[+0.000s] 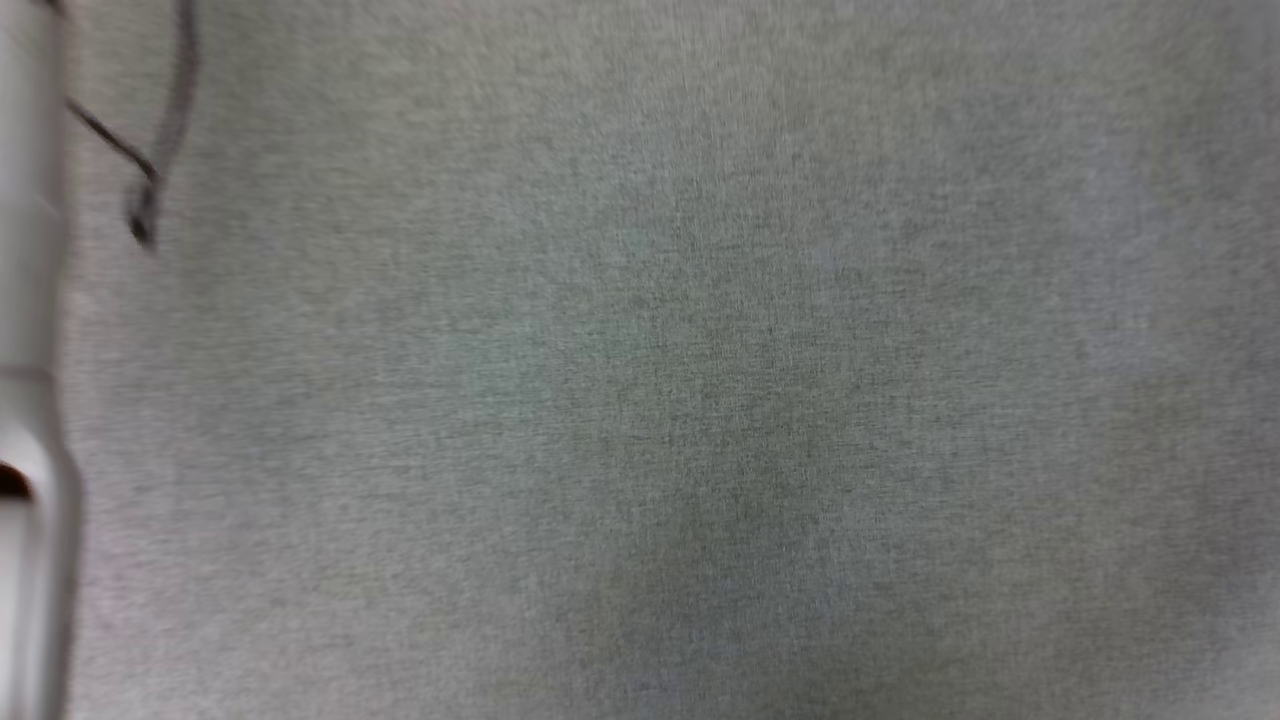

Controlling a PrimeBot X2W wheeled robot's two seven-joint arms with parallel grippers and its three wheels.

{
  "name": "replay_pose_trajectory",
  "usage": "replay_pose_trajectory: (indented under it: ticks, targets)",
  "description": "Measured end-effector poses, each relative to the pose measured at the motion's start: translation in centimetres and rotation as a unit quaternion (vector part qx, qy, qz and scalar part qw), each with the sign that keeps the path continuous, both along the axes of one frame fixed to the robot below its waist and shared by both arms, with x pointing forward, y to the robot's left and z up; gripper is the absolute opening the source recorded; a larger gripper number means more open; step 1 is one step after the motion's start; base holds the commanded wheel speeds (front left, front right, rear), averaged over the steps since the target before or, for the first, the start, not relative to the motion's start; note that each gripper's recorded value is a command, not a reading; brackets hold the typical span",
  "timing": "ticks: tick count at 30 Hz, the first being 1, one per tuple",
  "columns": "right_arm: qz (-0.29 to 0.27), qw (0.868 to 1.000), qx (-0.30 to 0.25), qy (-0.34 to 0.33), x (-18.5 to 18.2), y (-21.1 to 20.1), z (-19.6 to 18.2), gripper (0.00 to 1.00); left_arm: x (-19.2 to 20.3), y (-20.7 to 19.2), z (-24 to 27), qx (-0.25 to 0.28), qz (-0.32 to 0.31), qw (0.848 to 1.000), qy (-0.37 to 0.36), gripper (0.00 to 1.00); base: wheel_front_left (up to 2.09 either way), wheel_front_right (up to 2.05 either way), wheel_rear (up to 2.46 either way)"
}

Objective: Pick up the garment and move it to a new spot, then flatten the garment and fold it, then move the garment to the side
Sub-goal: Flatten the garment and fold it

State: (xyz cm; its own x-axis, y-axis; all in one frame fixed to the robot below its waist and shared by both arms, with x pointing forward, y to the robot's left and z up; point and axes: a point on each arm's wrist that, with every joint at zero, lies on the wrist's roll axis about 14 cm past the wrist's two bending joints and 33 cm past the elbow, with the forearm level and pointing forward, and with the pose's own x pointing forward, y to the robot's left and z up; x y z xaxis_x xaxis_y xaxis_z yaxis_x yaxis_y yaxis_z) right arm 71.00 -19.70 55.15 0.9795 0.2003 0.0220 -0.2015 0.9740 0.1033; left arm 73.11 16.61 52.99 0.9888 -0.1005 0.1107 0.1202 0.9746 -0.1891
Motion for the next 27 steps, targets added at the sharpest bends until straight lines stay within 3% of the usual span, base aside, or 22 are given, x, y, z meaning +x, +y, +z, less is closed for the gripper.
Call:
replay_pose_trajectory:
  ticks: [5,17,27]
  targets:
    - [0.007,0.999,0.005,0.046,-4.4,-0.2,-3.9,0.0,-4.5,0.7,-3.8,-0.007,0.0,0.999,0.048,0.0,0.0,0.0,0.0]
    - [0.015,0.997,0.035,0.07,-16.4,-1.2,-5.6,0.0,-17.0,3.7,-6.3,-0.033,0.044,0.994,0.091,0.0,0.0,0.0,0.0]
    - [-0.008,0.99,0.051,0.132,-26.1,-3.3,-8.7,0.0,-28.2,5.3,-6.3,-0.032,0.085,0.99,0.112,0.0,0.0,0.0,0.0]
